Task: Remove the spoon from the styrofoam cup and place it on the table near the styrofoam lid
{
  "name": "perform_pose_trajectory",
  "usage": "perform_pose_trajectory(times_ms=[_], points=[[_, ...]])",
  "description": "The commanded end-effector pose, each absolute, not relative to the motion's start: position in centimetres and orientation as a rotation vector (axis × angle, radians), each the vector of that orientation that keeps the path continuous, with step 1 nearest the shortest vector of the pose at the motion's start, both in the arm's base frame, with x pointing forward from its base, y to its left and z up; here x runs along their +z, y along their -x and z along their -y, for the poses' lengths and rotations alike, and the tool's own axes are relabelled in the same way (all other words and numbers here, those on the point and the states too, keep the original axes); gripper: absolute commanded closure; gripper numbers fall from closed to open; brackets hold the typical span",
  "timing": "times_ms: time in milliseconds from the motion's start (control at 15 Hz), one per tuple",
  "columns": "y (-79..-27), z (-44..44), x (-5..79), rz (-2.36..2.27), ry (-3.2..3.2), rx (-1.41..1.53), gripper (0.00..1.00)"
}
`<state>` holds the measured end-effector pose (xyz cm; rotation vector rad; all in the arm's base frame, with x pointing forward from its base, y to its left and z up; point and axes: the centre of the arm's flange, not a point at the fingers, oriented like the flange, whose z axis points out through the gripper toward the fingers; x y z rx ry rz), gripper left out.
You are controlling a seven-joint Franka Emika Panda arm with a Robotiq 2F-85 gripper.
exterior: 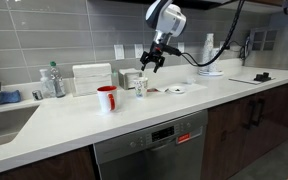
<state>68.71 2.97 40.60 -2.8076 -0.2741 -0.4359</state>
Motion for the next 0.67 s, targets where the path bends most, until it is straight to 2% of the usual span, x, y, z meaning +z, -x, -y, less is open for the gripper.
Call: perform_pose_trajectory(times_ms=[0, 200, 333, 400, 467, 600], points=[[-70.4, -2.2, 39.8, 0.344, 2.721, -0.38, 0.0], [-70.9, -1.9, 39.5, 0.378, 2.687, -0.326, 0.0], [-71.1, -1.8, 39.3, 0.39, 2.672, -0.306, 0.09], [-71.2, -1.7, 39.3, 0.396, 2.663, -0.302, 0.2], [-71.4, -1.6, 39.2, 0.4, 2.651, -0.304, 0.19], [-71.7, -1.5, 39.0, 0.407, 2.641, -0.319, 0.32]])
